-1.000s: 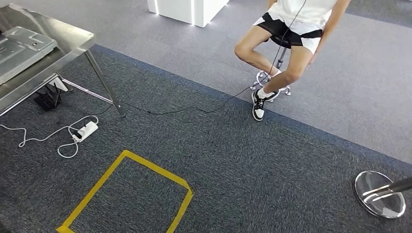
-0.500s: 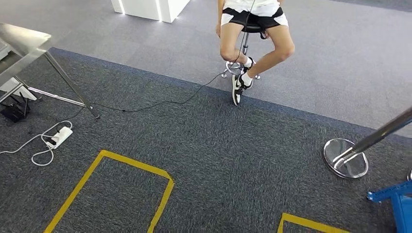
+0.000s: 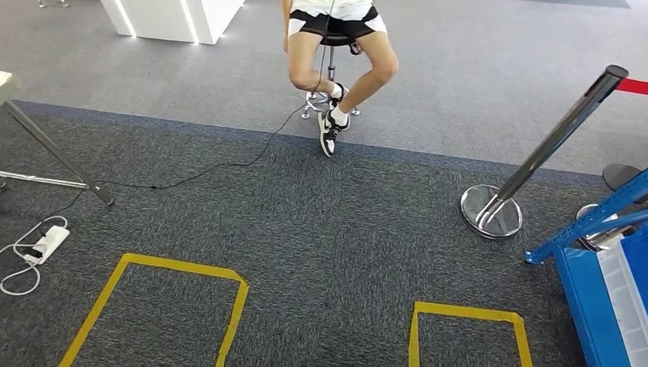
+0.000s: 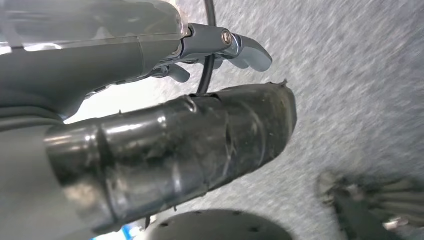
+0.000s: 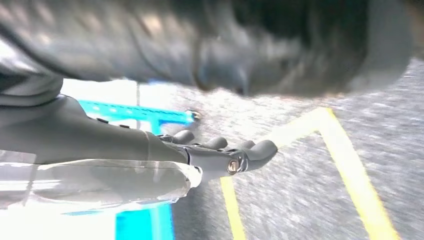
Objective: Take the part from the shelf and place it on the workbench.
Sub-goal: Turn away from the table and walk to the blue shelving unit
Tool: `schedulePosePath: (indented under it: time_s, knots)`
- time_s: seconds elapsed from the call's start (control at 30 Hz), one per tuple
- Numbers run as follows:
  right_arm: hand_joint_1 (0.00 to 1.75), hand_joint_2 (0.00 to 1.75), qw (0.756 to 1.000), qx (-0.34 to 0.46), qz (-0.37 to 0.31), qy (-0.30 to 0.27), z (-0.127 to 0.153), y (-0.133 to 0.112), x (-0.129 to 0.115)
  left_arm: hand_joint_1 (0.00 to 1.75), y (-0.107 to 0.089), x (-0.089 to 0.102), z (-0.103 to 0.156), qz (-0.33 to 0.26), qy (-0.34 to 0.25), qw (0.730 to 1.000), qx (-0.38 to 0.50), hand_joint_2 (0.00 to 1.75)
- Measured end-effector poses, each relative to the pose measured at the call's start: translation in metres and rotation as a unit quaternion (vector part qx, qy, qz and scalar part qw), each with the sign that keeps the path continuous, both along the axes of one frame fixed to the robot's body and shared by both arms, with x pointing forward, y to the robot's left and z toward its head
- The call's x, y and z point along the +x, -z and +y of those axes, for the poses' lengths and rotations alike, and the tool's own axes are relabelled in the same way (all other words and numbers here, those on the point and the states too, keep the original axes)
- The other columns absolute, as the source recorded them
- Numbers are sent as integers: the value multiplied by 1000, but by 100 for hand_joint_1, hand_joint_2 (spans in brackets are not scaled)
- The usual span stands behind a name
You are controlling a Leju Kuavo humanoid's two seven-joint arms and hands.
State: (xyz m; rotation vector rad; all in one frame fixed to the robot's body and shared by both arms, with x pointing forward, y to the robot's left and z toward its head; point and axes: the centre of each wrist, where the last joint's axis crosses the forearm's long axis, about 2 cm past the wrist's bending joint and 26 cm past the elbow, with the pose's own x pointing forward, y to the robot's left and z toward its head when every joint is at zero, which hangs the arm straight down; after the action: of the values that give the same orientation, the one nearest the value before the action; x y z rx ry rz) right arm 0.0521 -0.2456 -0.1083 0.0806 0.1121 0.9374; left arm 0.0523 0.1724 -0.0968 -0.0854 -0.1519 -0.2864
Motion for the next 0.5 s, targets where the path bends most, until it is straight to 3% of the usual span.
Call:
schedulePosePath:
  time_s: [0.2,0.5]
  knots:
    - [0,0,1000,4,15,-3,0,0,0,0,-1,4,0,-14,-26,999,-11,0]
    - [0,0,999,-14,18,40,-1,0,1,0,-1,-2,-6,27,-7,998,-61,0]
